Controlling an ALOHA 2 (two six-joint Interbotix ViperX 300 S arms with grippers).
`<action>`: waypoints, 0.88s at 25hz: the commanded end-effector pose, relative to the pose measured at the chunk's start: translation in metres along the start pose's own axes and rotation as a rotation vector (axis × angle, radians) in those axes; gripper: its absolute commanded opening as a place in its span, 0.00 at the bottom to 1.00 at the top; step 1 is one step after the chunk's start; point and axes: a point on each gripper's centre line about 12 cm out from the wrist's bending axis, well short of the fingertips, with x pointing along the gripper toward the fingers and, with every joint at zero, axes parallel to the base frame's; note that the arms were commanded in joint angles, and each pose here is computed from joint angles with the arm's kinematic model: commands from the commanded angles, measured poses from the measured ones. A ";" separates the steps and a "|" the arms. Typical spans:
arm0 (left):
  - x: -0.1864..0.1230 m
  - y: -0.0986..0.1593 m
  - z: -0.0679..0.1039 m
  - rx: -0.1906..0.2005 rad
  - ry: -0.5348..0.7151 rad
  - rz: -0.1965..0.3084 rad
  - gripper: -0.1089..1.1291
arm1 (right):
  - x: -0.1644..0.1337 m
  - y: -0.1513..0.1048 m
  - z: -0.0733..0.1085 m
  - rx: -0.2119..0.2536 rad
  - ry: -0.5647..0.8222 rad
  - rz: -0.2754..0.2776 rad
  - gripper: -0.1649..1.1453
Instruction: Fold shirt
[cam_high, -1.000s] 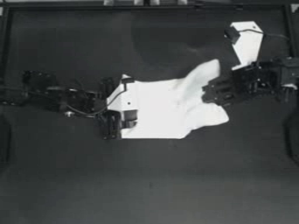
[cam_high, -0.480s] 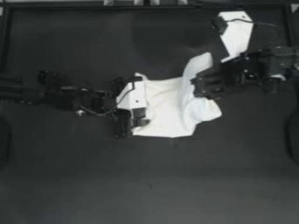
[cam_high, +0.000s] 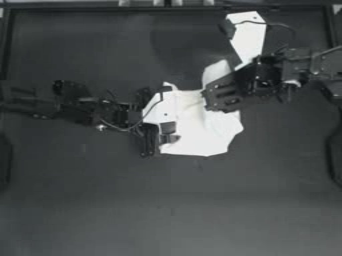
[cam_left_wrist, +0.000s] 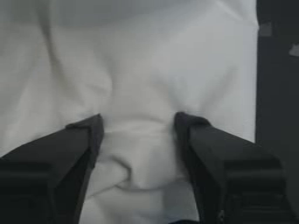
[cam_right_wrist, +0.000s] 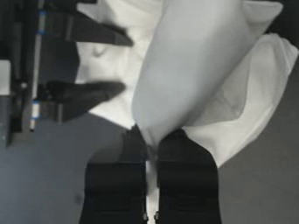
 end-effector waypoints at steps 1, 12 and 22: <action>-0.033 0.006 0.027 0.000 -0.076 0.020 0.81 | -0.009 0.006 0.003 0.001 -0.014 0.032 0.17; -0.101 0.022 0.039 -0.020 -0.141 0.075 0.81 | -0.002 0.017 0.003 -0.014 0.013 0.042 0.17; -0.125 0.022 0.010 -0.038 -0.110 0.086 0.80 | 0.016 0.037 0.005 -0.029 0.056 0.038 0.17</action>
